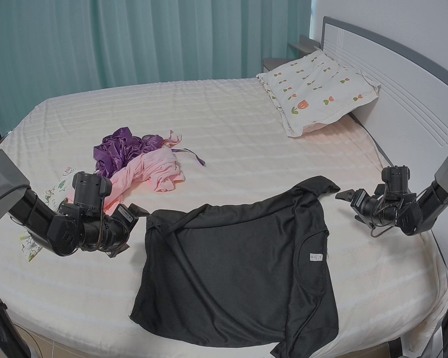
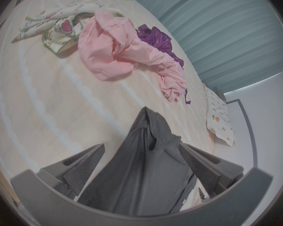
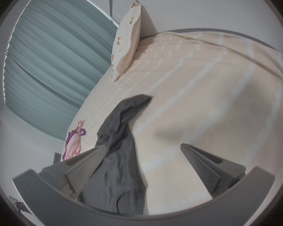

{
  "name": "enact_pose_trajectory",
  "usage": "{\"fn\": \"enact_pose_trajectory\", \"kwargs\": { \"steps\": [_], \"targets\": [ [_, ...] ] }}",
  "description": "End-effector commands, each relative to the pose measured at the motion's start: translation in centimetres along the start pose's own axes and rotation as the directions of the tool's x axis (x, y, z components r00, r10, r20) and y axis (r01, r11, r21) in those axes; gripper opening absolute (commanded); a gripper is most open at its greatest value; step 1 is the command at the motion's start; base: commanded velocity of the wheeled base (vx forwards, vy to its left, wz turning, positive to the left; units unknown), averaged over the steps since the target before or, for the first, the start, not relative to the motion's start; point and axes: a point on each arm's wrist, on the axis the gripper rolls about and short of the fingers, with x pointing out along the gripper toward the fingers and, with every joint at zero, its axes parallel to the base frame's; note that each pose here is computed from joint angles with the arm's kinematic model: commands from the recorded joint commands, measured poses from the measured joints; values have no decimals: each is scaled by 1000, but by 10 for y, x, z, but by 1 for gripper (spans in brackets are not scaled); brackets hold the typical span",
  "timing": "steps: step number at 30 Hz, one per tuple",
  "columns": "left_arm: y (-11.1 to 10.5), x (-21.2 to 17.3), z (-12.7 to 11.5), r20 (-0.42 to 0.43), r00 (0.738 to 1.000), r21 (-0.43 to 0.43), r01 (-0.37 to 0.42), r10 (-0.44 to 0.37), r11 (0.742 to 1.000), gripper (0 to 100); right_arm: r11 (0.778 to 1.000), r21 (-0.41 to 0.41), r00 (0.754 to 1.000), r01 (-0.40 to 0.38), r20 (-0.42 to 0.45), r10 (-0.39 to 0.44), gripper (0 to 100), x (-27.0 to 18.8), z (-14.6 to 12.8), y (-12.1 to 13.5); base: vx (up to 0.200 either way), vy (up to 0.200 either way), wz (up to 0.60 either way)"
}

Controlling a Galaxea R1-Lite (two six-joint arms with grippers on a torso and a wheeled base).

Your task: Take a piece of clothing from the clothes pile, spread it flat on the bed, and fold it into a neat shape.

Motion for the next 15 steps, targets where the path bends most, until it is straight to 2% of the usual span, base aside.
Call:
{"fn": "enact_pose_trajectory", "kwargs": {
  "steps": [1,4,9,12,15],
  "targets": [
    [14,-39,-22,-77,993,-81,84,-90,993,100,992,9,990,-123,-67,123,100,-77,-22,19,0,0,0],
    [22,-46,-30,-86,986,-92,135,-143,987,100,986,33,979,-162,-122,165,100,-96,-46,25,0,0,0],
    [30,-47,-36,-69,983,-83,165,-171,983,100,977,-11,955,-215,-213,208,100,-102,-85,37,0,0,0],
    [33,-47,-37,-74,984,-80,156,-162,985,100,969,-26,944,-244,-237,231,100,-103,-97,41,0,0,0],
    [38,-45,-40,-91,986,-63,134,-140,989,100,970,-25,944,-240,-237,228,100,-104,-98,38,0,0,0]
  ]
}}
